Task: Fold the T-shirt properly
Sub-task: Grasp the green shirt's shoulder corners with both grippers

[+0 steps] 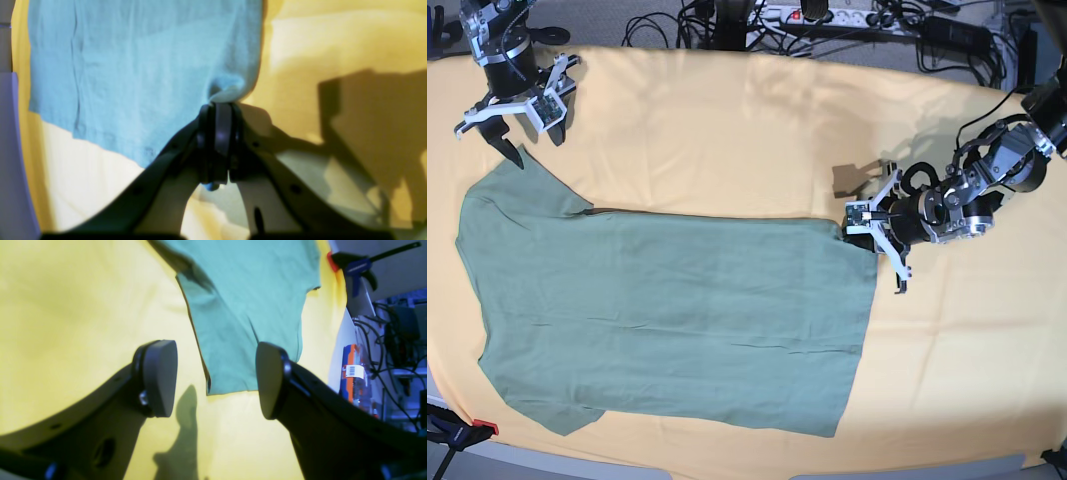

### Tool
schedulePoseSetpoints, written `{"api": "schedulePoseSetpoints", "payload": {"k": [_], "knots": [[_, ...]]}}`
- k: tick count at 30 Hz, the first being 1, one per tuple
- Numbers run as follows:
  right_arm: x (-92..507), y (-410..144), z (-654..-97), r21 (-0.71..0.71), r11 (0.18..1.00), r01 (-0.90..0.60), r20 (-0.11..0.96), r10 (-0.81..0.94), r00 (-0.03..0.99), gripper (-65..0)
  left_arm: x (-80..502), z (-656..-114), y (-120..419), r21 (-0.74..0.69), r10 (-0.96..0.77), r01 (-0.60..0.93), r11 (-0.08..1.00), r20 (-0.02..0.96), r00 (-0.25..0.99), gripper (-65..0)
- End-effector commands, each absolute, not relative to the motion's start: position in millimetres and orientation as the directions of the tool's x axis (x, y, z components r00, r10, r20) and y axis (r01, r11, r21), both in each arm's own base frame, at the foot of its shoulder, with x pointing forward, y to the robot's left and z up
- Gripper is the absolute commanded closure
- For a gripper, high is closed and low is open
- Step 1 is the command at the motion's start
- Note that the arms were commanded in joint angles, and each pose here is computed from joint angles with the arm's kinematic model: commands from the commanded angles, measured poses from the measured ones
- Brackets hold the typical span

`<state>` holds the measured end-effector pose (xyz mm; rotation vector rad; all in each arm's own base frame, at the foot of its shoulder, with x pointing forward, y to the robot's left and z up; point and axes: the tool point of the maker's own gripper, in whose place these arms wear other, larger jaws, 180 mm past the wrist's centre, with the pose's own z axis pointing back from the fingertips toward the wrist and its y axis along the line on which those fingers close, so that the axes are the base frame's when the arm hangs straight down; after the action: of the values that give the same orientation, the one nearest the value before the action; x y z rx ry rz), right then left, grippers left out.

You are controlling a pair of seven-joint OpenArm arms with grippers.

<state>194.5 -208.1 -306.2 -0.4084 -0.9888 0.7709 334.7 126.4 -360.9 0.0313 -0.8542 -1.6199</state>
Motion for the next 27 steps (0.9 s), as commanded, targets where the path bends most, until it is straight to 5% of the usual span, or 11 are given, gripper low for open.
{"api": "schedulePoseSetpoints", "payload": {"k": [1, 12, 16, 27], "knots": [[199.0, -207.6, -300.8, -0.641, 0.66, -0.392, 0.594, 0.75, 0.292, -39.0, 345.2, -351.9, 138.3, 0.566, -0.881, 0.824, 0.018, 0.398, -0.254, 0.0], [201.4, -242.3, -341.4, -0.633, 0.601, -0.487, 0.453, 0.798, 0.396, -38.7, 345.7, -353.4, 142.1, 0.561, -0.891, 0.827, 0.023, 0.387, -0.238, 0.0], [201.6, -257.2, -341.3, -0.654, 0.573, -0.494, 0.393, 0.815, 0.426, -32.7, 344.7, -353.2, 140.9, 0.558, -0.889, 0.83, 0.022, 0.391, -0.239, 0.0], [218.1, -260.8, -344.0, -0.61, 0.634, -0.476, 0.455, 0.772, 0.444, -32.8, 339.6, -356.1, 140.3, 0.536, -0.888, 0.844, 0.002, 0.389, -0.244, 0.0]]}}
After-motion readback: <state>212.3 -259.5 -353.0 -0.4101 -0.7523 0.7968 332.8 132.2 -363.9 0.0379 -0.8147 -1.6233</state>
